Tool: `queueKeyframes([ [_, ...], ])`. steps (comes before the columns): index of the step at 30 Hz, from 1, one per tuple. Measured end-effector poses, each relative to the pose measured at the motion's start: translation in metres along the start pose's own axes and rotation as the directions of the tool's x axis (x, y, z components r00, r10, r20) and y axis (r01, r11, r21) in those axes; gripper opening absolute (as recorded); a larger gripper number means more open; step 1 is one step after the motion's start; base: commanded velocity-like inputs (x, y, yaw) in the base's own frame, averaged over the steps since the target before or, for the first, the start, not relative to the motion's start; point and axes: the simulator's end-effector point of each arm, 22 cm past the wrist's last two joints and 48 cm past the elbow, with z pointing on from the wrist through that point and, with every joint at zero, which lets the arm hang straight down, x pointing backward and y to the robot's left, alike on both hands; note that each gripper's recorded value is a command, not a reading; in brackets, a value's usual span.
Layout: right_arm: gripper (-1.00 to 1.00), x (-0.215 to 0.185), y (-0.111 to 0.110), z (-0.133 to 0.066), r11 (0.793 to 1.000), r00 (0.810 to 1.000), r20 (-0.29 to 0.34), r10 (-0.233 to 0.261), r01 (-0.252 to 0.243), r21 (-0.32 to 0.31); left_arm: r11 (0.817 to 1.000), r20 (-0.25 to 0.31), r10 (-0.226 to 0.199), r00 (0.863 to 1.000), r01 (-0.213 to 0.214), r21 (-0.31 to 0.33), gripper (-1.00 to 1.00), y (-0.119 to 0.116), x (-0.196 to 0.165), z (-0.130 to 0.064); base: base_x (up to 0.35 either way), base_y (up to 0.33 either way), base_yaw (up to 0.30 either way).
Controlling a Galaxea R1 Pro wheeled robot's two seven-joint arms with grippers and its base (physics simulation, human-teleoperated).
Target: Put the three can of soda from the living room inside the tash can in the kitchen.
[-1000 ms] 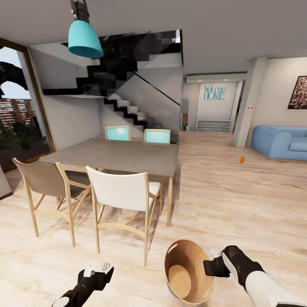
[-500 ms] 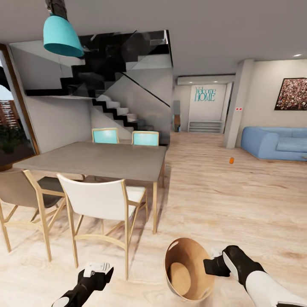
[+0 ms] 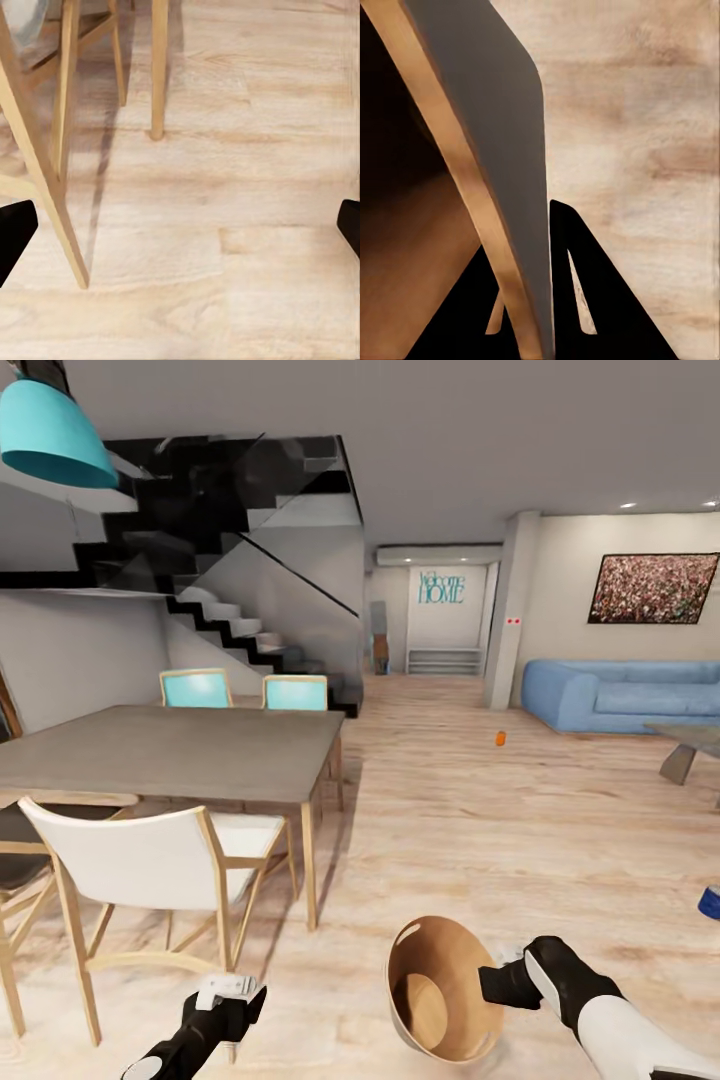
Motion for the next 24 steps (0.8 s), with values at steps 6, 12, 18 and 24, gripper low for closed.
queueKeyframes([
  [6, -1.0, -0.0021, 0.0006, -0.0027, 1.0, 1.0, 0.006, -0.001, 0.001, 0.0, 1.0, 0.007, 0.001, 1.0, -0.001, 0.0, 1.0, -0.0002, -0.0032, -0.001, 0.175, -0.278, -0.194],
  [12, -1.0, -0.0031, 0.0017, -0.0039, 1.0, 1.0, 0.01, -0.004, 0.004, 0.0, 1.0, 0.012, 0.002, 1.0, -0.002, 0.001, 1.0, -0.0004, -0.0052, -0.0016, 0.174, -0.278, -0.114],
  [18, -1.0, -0.0031, 0.0043, -0.0036, 1.0, 1.0, 0.01, -0.002, 0.002, -0.006, 1.0, 0.011, 0.001, 1.0, -0.001, 0.001, 1.0, -0.0004, -0.005, -0.0017, 0.178, -0.274, -0.028],
  [24, -1.0, -0.0038, 0.0036, -0.0046, 1.0, 1.0, 0.012, -0.003, 0.003, -0.004, 1.0, 0.013, 0.0, 1.0, 0.0, 0.001, 1.0, -0.0005, -0.006, -0.002, 0.208, -0.237, -0.167],
])
